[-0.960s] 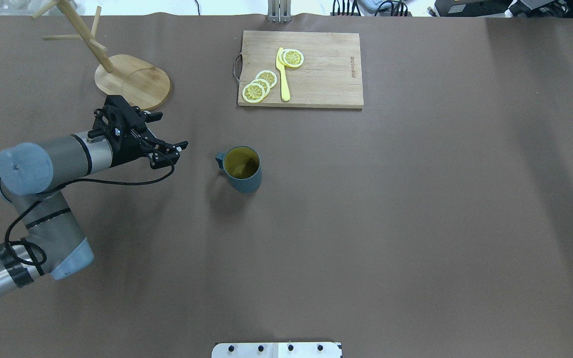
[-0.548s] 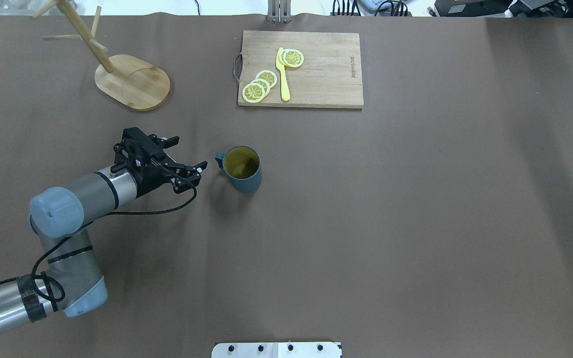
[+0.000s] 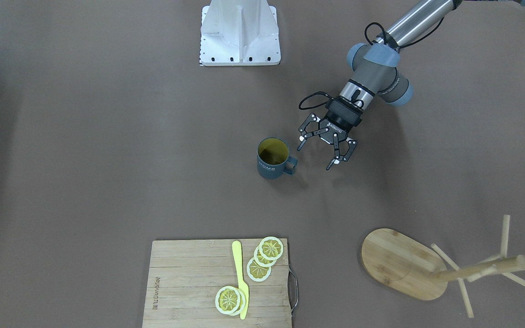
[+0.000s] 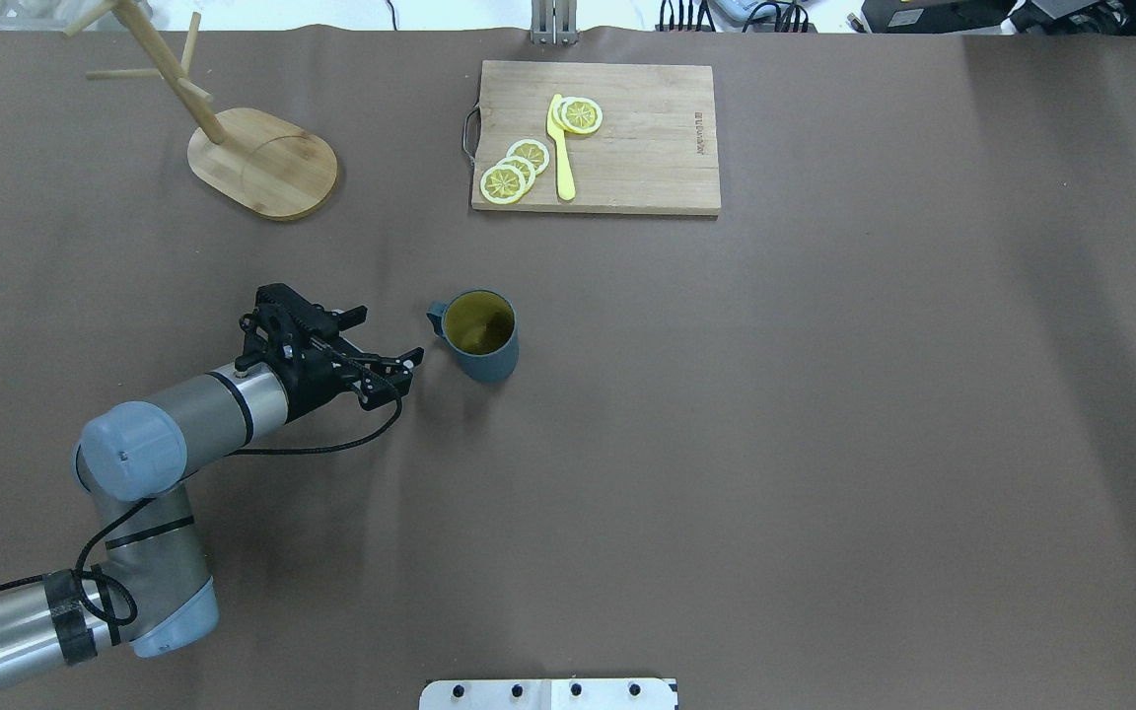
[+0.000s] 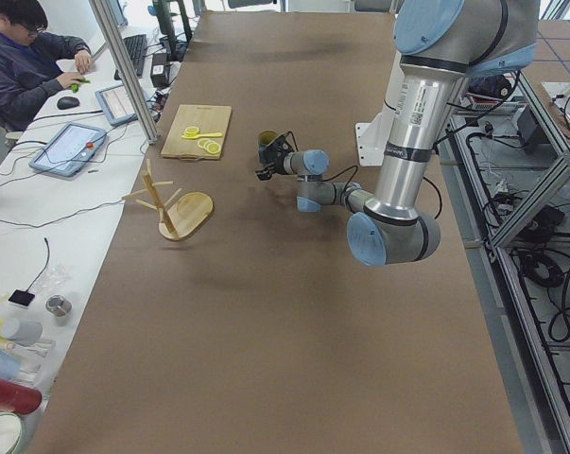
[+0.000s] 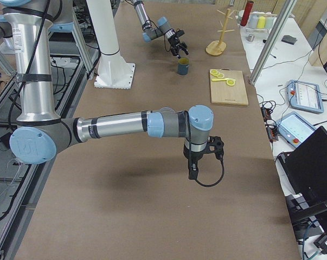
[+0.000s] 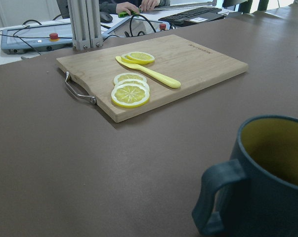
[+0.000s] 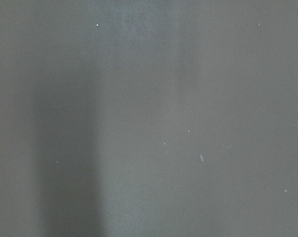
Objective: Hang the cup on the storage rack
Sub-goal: 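Close the left gripper on the blue mug's handle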
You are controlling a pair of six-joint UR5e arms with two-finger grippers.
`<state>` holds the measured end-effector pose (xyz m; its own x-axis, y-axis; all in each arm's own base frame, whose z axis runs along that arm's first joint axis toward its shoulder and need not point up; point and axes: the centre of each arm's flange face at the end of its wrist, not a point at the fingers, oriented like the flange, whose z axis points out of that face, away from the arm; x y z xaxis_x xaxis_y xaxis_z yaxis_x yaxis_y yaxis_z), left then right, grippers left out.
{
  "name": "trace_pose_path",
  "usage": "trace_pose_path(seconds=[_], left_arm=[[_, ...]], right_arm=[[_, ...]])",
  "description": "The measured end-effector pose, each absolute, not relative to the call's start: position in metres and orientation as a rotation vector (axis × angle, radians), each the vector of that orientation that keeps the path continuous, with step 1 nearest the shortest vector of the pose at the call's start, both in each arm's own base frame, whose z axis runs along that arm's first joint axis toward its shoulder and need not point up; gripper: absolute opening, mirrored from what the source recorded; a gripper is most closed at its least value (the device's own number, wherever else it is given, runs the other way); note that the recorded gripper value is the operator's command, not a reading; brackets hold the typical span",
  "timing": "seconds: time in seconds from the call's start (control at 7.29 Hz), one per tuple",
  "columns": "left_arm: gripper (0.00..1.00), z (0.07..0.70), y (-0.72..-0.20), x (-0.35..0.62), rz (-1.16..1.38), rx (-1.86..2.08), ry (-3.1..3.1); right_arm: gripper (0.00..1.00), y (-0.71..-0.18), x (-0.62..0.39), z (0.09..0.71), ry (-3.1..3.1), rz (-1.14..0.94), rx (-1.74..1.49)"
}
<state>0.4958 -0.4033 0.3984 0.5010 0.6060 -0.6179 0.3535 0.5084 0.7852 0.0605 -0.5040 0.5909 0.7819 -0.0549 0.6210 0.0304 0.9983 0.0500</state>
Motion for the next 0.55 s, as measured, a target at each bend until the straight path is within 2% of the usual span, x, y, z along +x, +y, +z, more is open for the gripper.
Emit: trace_pose_path(seconds=[0.27,0.55], left_arm=[[0.89,0.394,-0.402,0.508,0.194,1.071,1.098],[0.73,0.383,-0.405,0.517,0.190,1.074,1.110]], right_arm=[[1.00,-0.505,0.060,0.590,-0.671,-0.046,0.040],[1.00,-0.506,0.061,0.589,-0.670,-0.045,0.041]])
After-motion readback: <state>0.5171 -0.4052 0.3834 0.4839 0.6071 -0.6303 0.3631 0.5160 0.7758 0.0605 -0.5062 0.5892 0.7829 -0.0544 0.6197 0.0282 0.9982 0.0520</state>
